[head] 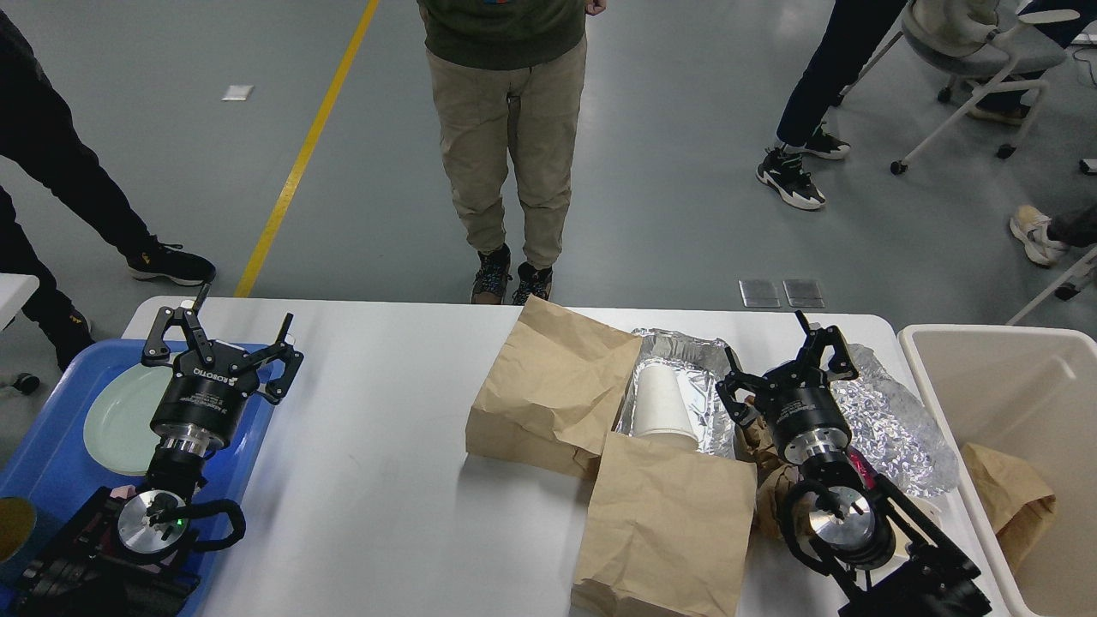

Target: Tidy desktop

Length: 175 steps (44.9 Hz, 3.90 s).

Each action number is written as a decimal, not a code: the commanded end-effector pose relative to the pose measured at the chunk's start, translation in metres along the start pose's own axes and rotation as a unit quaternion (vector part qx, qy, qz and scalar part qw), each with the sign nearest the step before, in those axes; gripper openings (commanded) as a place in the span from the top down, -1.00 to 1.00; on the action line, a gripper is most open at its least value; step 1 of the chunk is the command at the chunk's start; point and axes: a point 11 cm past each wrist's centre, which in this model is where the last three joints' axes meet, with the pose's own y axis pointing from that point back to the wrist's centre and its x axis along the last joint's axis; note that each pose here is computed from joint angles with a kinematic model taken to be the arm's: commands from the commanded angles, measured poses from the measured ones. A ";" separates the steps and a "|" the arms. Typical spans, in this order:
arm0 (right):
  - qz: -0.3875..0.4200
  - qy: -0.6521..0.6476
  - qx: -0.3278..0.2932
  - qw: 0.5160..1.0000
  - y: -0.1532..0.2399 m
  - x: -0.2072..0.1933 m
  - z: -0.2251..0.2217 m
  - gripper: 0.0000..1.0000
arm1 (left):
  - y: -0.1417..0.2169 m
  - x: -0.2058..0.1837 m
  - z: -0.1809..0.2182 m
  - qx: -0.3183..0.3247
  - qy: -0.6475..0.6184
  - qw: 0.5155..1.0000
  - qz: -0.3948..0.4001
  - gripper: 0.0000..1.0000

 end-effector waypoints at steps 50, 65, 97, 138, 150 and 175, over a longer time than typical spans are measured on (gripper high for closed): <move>-0.002 0.001 0.062 0.998 -0.012 0.005 -0.065 -1.00 | 0.000 0.000 0.001 0.000 -0.001 1.000 0.000 -0.93; -0.012 0.015 0.031 0.999 -0.013 -0.001 -0.048 -1.00 | 0.000 0.000 0.000 0.001 0.000 1.000 -0.001 -0.93; -0.020 0.088 0.046 0.995 -0.012 0.009 -0.101 -1.00 | 0.000 0.000 0.000 0.001 0.000 1.000 -0.001 -0.93; -0.221 0.728 -0.458 0.459 -0.019 -0.153 -0.178 -1.00 | 0.000 0.000 0.000 0.001 0.000 1.000 -0.001 -0.93; -0.138 0.753 -0.565 0.308 0.042 -0.208 -0.188 -1.00 | 0.000 0.000 0.000 0.001 0.000 1.000 -0.001 -0.93; -0.196 0.723 -0.587 0.308 0.093 -0.236 -0.143 -1.00 | 0.000 -0.001 -0.001 0.002 0.000 1.000 -0.003 -0.93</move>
